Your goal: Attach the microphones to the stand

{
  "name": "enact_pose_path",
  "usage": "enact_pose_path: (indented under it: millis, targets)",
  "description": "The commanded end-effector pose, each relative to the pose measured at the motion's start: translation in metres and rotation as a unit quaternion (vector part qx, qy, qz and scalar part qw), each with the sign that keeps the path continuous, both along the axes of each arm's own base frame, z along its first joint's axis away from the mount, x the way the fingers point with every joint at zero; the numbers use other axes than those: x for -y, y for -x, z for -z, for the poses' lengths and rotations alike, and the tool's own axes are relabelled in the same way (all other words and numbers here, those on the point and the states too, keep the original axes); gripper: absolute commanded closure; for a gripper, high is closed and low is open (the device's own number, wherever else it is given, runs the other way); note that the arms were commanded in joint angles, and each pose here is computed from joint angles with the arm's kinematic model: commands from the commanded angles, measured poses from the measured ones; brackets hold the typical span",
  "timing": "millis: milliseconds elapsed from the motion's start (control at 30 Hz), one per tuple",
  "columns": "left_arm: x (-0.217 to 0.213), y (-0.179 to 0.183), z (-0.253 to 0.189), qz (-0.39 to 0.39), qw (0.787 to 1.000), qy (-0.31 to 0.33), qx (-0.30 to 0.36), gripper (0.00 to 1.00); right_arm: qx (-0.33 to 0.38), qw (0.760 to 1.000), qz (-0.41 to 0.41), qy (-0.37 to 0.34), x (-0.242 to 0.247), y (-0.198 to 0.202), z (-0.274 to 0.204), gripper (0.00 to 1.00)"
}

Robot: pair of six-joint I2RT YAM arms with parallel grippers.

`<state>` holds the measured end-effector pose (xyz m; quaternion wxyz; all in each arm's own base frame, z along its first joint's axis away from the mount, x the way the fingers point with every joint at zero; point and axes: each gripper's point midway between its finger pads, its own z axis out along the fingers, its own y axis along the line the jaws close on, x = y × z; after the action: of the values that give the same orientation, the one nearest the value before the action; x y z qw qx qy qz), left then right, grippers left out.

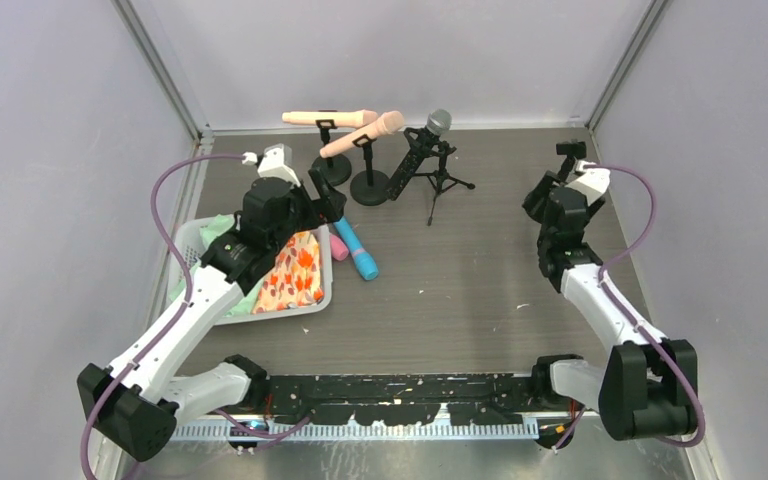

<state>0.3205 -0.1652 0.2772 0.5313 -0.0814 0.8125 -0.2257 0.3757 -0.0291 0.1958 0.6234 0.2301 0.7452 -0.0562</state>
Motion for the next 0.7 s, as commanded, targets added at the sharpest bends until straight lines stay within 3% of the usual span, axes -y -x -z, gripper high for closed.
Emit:
enact_pose_path:
  millis: [0, 400, 667]
  targets:
    - [-0.005, 0.004, 0.002, 0.000, 1.000, -0.004, 0.004, 0.12, -0.021, 0.999, 0.046, 0.009, 0.035, -0.007, 0.001, 0.20]
    - [-0.006, 0.010, 0.031, -0.001, 1.000, -0.003, -0.019, 0.09, 0.012, 0.997, 0.043, 0.062, 0.074, -0.078, 0.023, 0.21]
    - [-0.013, 0.012, 0.031, -0.010, 1.000, -0.010, -0.017, 0.09, 0.031, 0.995, 0.026, 0.097, 0.082, -0.117, 0.037, 0.33]
